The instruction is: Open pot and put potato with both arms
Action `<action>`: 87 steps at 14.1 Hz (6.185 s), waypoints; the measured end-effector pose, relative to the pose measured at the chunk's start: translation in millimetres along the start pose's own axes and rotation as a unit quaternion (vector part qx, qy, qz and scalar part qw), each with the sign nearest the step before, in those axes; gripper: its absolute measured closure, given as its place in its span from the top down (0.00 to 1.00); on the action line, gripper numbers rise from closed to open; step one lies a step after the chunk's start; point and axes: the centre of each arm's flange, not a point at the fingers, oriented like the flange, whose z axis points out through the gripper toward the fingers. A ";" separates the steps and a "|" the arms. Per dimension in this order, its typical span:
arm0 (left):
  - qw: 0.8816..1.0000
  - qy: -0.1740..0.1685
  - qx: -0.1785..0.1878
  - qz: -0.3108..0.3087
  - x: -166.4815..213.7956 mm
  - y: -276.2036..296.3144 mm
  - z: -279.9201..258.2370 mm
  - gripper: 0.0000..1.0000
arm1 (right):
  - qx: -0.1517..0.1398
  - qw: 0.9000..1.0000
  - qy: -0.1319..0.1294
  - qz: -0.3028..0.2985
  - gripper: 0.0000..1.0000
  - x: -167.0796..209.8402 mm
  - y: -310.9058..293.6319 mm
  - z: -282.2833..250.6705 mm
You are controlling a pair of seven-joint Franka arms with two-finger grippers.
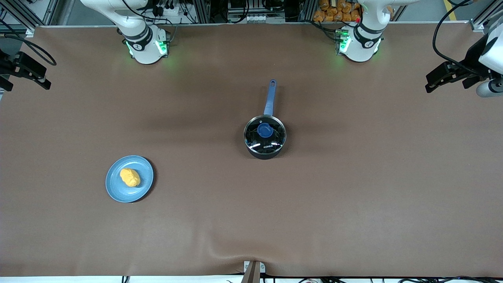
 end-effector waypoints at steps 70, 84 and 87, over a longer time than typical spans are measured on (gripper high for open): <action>0.957 -0.007 0.032 -0.287 -86.9 461.2 362.4 0.92 | 0.066 0.942 -0.034 -0.328 1.00 130.6 13.3 456.6; 0.953 -0.002 0.023 -0.302 -73.9 452.4 353.7 0.60 | 0.059 0.942 -0.030 -0.329 0.89 119.6 7.1 492.1; 0.947 0.010 0.003 -0.321 -47.8 428.4 312.8 0.60 | 0.059 0.942 -0.031 -0.329 0.54 119.4 7.5 492.9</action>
